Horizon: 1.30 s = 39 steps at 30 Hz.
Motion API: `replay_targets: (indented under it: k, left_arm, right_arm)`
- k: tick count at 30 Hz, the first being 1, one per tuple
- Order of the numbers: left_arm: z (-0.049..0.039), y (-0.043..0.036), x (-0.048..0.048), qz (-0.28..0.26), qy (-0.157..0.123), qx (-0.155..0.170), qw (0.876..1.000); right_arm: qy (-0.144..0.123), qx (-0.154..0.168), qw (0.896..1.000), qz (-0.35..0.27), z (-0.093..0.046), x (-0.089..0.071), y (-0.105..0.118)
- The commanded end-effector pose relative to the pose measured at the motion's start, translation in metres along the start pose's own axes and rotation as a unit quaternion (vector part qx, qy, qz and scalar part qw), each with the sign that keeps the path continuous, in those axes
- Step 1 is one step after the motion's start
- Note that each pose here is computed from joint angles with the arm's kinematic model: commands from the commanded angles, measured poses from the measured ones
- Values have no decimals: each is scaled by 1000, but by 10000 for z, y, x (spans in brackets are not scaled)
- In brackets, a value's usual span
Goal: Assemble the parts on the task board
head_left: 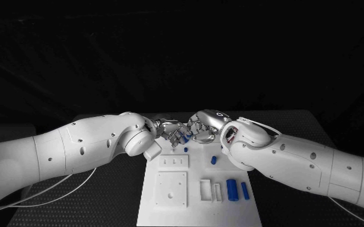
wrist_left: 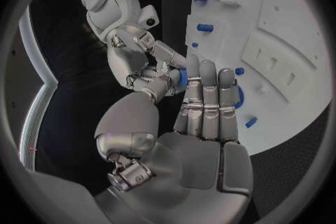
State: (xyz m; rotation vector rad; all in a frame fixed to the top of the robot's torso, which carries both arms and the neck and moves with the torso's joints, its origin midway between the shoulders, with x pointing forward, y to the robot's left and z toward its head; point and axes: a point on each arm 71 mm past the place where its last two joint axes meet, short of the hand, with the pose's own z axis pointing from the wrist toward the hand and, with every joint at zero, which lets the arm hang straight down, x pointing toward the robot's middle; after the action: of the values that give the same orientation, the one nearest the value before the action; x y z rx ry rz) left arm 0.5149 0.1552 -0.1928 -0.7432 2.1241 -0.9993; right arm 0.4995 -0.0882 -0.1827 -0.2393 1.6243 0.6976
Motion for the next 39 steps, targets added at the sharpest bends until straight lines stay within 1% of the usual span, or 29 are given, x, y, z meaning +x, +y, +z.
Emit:
replay_targets:
  k: [1,9,16,26,28,39]
  left_arm:
    - [5,-39,-11,-8,-7,10,1000]
    - [0,-24,-30,-2,-16,7,1000]
    - [-9,-9,-34,4,-14,4,1000]
    - [-7,-8,-20,11,-9,3,1000]
    - [-6,-5,-30,13,-15,3,1000]
    - [-13,15,-57,18,-20,0,1000]
  right_arm:
    - [17,-15,1000,4,-2,51,54]
    - [17,-5,1000,13,5,52,6]
    - [16,4,1000,13,-10,43,-70]
    - [20,7,1000,13,-19,62,-86]
    - [21,8,1000,13,-30,70,-95]
    - [25,11,1000,15,-76,93,-133]
